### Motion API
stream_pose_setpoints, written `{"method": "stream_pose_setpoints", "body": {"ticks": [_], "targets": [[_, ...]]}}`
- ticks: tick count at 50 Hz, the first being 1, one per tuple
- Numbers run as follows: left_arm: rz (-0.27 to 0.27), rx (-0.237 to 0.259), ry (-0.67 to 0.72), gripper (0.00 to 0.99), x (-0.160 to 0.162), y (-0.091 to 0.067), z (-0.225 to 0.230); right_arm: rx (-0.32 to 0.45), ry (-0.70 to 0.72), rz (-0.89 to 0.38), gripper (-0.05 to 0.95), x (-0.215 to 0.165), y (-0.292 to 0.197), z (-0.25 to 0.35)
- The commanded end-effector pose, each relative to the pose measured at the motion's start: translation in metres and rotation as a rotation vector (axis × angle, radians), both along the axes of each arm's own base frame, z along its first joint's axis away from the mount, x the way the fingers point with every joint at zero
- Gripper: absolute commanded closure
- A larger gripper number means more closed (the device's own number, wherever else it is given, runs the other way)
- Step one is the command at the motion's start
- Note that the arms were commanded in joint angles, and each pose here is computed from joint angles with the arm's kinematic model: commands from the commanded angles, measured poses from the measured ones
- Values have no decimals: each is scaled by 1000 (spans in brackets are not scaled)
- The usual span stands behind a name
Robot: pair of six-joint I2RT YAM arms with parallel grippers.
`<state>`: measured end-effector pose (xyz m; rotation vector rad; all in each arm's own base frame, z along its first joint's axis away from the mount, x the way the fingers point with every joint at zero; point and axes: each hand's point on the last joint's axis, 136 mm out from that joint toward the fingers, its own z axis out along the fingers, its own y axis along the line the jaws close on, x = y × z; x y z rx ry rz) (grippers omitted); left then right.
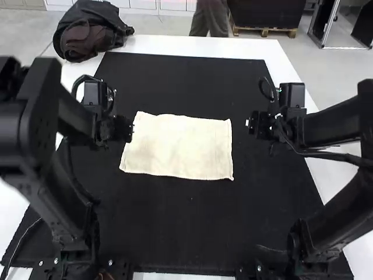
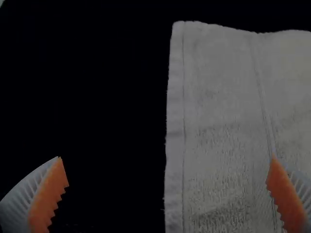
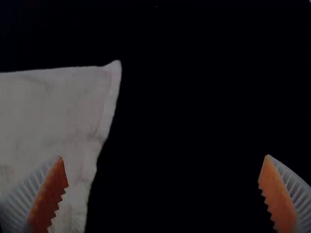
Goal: Fold the towel.
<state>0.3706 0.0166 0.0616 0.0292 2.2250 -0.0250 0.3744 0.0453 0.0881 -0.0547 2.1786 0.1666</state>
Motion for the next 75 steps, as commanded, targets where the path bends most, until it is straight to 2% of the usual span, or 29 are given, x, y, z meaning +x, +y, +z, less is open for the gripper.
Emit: {"method": "stream_pose_setpoints", "body": {"ticks": [1, 14, 30, 67, 75], "targets": [[-23, -59, -18, 34, 19, -8, 7, 18, -31, 20, -8, 17, 10, 12], [-38, -70, 28, 38, 45, -8, -13, 32, 28, 59, -7, 29, 22, -16], [-56, -45, 77, 39, 72, -5, -43, 32, 62, 89, -7, 46, 35, -40], [-59, -28, 15, 39, 107, -1, -41, 15, 109, 161, -7, 75, 69, -89], [-67, -9, 16, 39, 109, 0, -46, 15, 106, 170, -7, 80, 75, -94]]}}
